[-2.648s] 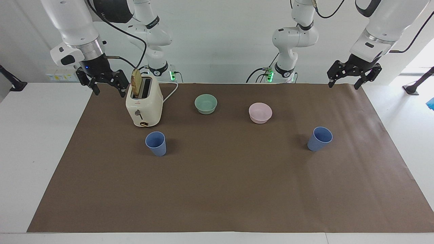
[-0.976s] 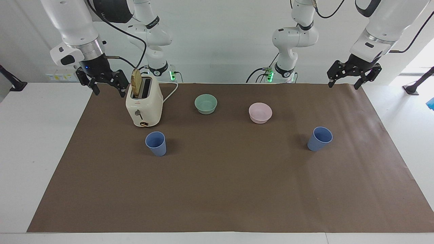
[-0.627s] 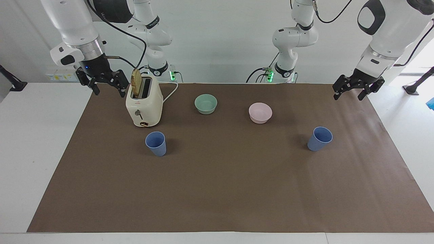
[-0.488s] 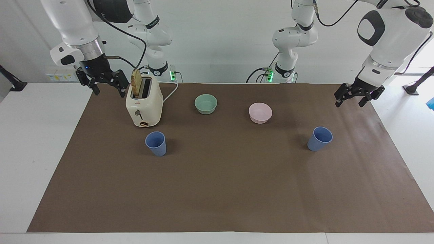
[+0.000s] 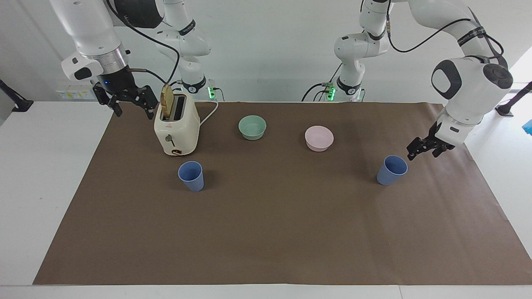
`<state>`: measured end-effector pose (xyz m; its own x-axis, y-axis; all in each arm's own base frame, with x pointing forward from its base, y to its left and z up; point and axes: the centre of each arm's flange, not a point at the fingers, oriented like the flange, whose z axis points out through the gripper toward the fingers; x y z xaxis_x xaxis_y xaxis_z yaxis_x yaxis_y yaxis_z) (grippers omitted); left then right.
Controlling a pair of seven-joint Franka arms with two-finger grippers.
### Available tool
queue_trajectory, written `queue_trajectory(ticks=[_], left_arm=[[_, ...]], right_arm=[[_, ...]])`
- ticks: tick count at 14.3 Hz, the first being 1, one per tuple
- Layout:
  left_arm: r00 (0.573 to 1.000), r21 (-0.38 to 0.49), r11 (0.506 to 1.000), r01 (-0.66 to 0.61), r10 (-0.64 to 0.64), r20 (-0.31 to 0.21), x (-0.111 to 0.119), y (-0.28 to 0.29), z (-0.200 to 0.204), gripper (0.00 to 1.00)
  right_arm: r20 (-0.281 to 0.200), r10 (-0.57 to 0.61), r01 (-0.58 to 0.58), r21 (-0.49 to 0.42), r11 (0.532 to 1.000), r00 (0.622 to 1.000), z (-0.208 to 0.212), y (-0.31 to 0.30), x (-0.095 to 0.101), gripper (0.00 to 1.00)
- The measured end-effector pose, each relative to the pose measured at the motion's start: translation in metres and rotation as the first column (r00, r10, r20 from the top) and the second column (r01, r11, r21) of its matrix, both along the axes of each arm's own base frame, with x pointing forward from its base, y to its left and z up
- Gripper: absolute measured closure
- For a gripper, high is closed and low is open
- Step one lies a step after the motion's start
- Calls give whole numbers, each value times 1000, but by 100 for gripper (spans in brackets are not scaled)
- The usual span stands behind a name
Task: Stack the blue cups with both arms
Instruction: 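Reach the left gripper to the blue cup and grasp it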
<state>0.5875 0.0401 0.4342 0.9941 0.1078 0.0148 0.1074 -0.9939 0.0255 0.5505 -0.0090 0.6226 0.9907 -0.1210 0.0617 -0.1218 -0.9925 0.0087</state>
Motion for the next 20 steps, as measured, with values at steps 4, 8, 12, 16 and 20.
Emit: queue_trajectory(ticks=[4,8,12,16,20], left_arm=[[1000,-3,1000,-25,25,-18,-2,-6,-39,0],[998,-4,999,-39,39,-39,-5,-13,-53,2],[998,-4,999,-48,47,-38,-6,-14,-54,48],[999,-9,999,-48,48,-5,1,-15,-43,95],[998,-48,997,-66,67,13,11,-18,-13,95]], right_arm=[[0,0,0,0,1000,1000,0,0,0,0],[0,0,0,0,1000,1000,0,0,0,0],[0,0,0,0,1000,1000,0,0,0,0],[0,0,0,0,1000,1000,0,0,0,0],[0,0,0,0,1000,1000,0,0,0,0]])
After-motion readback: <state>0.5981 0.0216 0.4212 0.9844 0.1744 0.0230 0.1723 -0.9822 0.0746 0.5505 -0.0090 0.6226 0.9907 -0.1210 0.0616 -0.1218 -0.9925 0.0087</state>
